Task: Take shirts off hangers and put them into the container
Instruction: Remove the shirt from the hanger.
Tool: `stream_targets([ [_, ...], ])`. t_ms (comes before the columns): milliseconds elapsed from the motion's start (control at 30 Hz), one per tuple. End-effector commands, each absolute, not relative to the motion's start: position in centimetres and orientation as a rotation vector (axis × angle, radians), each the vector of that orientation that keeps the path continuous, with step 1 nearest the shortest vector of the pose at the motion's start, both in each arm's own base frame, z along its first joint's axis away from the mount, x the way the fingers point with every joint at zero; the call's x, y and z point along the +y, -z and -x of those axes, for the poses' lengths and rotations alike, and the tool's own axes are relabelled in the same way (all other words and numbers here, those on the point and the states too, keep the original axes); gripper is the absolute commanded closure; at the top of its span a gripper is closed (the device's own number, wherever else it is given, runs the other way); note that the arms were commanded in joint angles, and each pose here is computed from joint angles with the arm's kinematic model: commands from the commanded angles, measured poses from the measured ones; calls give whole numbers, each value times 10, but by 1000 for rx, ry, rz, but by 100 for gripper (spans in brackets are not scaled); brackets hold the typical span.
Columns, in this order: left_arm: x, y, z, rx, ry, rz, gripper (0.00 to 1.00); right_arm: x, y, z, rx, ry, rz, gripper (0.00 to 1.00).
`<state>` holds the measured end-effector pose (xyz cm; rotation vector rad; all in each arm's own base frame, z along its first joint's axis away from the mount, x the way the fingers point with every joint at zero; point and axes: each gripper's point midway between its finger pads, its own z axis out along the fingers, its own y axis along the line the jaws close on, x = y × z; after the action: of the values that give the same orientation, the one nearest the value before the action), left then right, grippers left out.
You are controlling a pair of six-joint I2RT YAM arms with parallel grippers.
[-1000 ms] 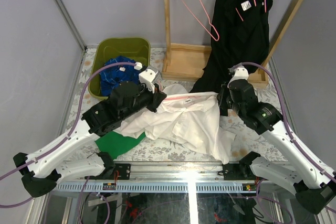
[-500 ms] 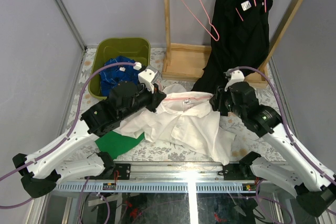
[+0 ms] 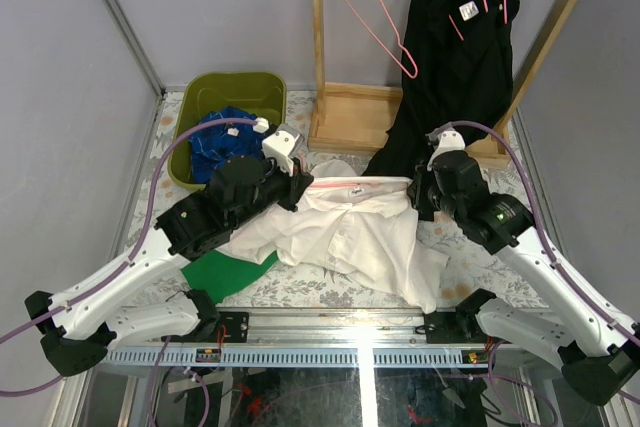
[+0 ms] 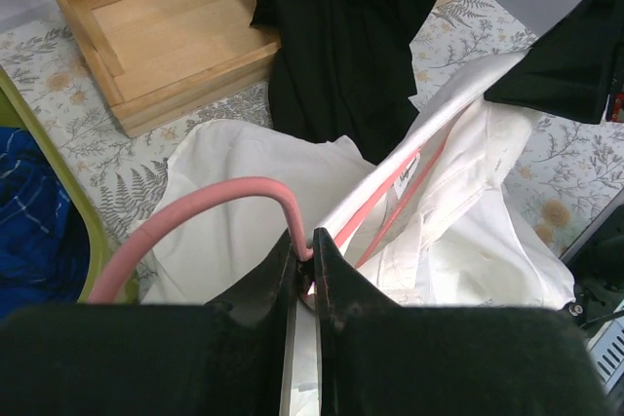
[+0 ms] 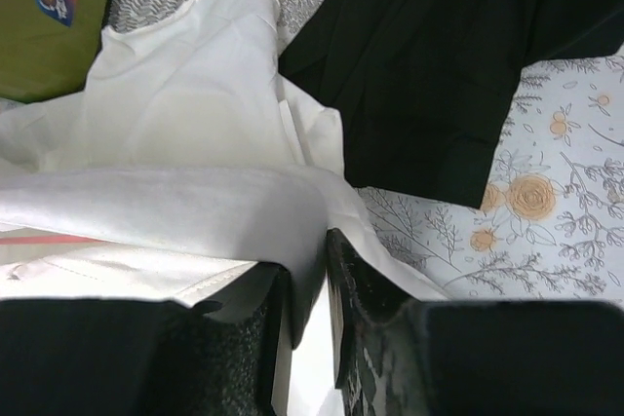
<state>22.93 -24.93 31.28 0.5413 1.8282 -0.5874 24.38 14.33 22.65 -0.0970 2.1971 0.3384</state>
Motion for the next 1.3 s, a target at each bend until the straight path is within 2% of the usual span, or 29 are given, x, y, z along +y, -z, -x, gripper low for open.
stream_targets([
  [0,-230,-331,-242,1777,472,-502,100,115,-231,-244,2233,-157,57,77],
  [233,-244,-335,-231,1745,544,-608,100,105,-222,-252,2238,-64,-2,81],
  [467,-245,-341,-225,1699,604,-583,100,135,-212,-251,2257,-224,134,72],
  [700,-234,-336,-234,1744,537,-517,100,126,-240,-251,2044,-263,151,45],
  [833,-231,-338,-236,1739,549,-447,100,134,-232,-234,1953,-343,318,28],
  [1000,-238,-345,-233,1711,639,-396,100,132,-225,-222,1902,-361,397,24],
  [1267,-239,-345,-235,1713,631,-399,100,135,-238,-208,1791,-410,480,23],
])
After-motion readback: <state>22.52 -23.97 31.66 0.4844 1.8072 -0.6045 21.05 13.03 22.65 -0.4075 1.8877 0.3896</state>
